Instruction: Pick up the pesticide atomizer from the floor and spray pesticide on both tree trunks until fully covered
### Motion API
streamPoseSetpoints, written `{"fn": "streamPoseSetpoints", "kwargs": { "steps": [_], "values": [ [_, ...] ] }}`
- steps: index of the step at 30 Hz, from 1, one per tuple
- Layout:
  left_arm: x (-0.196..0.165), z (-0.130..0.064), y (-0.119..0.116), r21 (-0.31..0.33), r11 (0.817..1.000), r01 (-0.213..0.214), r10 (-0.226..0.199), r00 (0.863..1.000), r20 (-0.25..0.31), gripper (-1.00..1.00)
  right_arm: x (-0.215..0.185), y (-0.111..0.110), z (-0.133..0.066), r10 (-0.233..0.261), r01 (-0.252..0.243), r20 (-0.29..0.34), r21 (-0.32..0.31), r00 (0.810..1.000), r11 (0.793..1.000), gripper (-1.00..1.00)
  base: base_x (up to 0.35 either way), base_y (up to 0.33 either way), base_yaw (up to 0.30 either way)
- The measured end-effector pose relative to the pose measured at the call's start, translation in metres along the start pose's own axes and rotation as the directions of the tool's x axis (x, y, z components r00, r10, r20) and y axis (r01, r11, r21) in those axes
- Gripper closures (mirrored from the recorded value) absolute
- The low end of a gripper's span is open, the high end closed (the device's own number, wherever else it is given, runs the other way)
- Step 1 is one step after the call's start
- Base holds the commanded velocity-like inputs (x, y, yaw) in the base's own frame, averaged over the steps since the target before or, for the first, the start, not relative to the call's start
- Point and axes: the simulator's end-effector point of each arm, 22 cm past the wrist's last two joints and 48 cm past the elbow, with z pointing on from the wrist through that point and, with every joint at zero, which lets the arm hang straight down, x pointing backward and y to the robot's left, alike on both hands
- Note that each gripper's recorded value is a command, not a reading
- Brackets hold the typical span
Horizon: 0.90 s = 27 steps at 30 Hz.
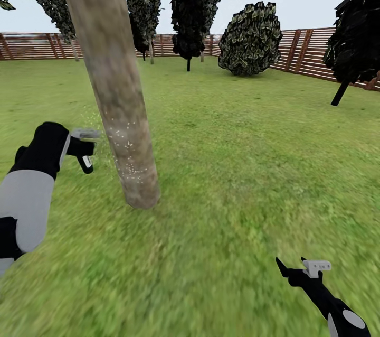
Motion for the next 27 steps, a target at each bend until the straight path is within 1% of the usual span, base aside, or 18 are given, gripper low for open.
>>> {"fn": "streamPoseSetpoints", "kwargs": {
  "steps": [1,4,6,9,11,12,13,14,15,17,19,20,22,23,24,25,26,27],
  "values": [
    [0.001,0.0,0.002,0.005,1.0,0.009,-0.009,1.0,-0.002,1.0,0.0,0.0,0.0,0.0,0.0,0.0,0.0,1.0,1.0,-1.0,0.0,0.0,0.0],
    [0.007,0.003,-0.001,0.013,1.0,0.007,-0.007,1.0,-0.011,1.0,0.0,0.0,0.0,0.0,0.0,-0.001,0.0,1.0,1.0,-1.0,0.0,0.0,0.0],
    [0.008,0.005,-0.011,0.031,0.999,0.008,-0.008,1.0,-0.012,1.0,0.0,0.0,0.0,0.0,0.0,0.0,0.0,1.0,1.0,-1.0,0.0,0.0,0.0],
    [0.008,0.006,-0.037,0.072,0.997,0.004,-0.003,1.0,-0.012,1.0,0.0,0.0,0.0,0.0,0.0,0.0,0.0,1.0,1.0,-1.0,0.0,0.0,0.0],
    [0.011,0.008,-0.038,0.069,0.998,-0.005,0.006,1.0,-0.013,1.0,0.0,0.0,0.0,0.0,0.0,0.0,0.0,1.0,1.0,-1.0,0.0,0.0,0.0],
    [0.02,0.013,-0.038,0.069,0.998,-0.007,0.009,1.0,-0.025,1.0,0.0,0.0,0.0,0.0,0.0,0.0,0.0,1.0,1.0,-1.0,0.0,0.0,0.0],
    [0.045,0.024,-0.039,0.07,0.997,-0.012,0.016,0.998,-0.059,1.0,0.0,0.0,0.0,0.0,0.0,0.0,0.0,1.0,1.0,-1.0,0.0,0.0,0.0],
    [0.081,0.039,-0.043,0.071,0.997,-0.028,0.035,0.995,-0.097,1.0,0.0,0.0,0.0,0.0,0.0,-0.001,0.0,1.0,1.0,-1.0,0.0,0.0,0.0],
    [0.112,0.053,-0.049,0.075,0.996,-0.052,0.06,0.993,-0.105,1.0,0.0,0.0,0.0,0.0,0.0,-0.001,0.0,1.0,1.0,-1.0,0.0,0.0,0.0],
    [0.139,0.065,-0.059,0.092,0.993,-0.071,0.08,0.991,-0.105,1.0,0.0,0.0,0.0,0.0,0.0,-0.001,0.0,1.0,1.0,-1.0,0.0,0.0,0.0],
    [0.173,0.076,-0.074,0.114,0.99,-0.079,0.095,0.985,-0.141,1.0,0.001,0.0,0.0,0.001,-0.001,-0.002,0.0,1.0,1.0,-1.0,0.0,0.0,0.0],
    [0.191,0.081,-0.079,0.127,0.989,-0.075,0.096,0.981,-0.171,1.0,0.002,0.001,0.0,0.002,-0.002,-0.004,-0.001,1.0,1.0,-1.0,0.0,0.0,0.0],
    [0.215,0.086,-0.086,0.148,0.987,-0.057,0.087,0.975,-0.205,1.0,0.002,0.0,0.0,0.002,-0.002,-0.004,-0.001,1.0,1.0,-1.0,0.0,0.0,0.0],
    [0.228,0.09,-0.091,0.163,0.985,-0.05,0.083,0.976,-0.2,1.0,0.001,0.0,0.0,0.001,-0.001,-0.003,0.0,1.0,1.0,-1.0,0.0,0.0,0.0],
    [0.239,0.094,-0.095,0.177,0.983,-0.05,0.082,0.981,-0.174,1.0,0.0,-0.001,0.0,0.001,-0.001,-0.002,0.001,1.0,1.0,-1.0,0.0,0.0,0.0],
    [0.256,0.101,-0.097,0.185,0.982,-0.045,0.069,0.99,-0.122,1.0,0.0,-0.001,0.0,0.0,0.0,0.0,0.001,1.0,1.0,-1.0,0.0,0.0,0.0],
    [0.272,0.104,-0.092,0.171,0.985,-0.031,0.051,0.992,-0.116,1.0,0.0,-0.001,0.0,0.0,0.0,0.0,0.001,1.0,1.0,-1.0,0.0,0.0,0.0],
    [0.277,0.105,-0.088,0.159,0.987,-0.009,0.028,0.993,-0.112,1.0,0.0,-0.001,0.0,-0.001,0.001,0.0,0.0,1.0,1.0,-1.0,0.0,0.0,0.0]
  ]
}}
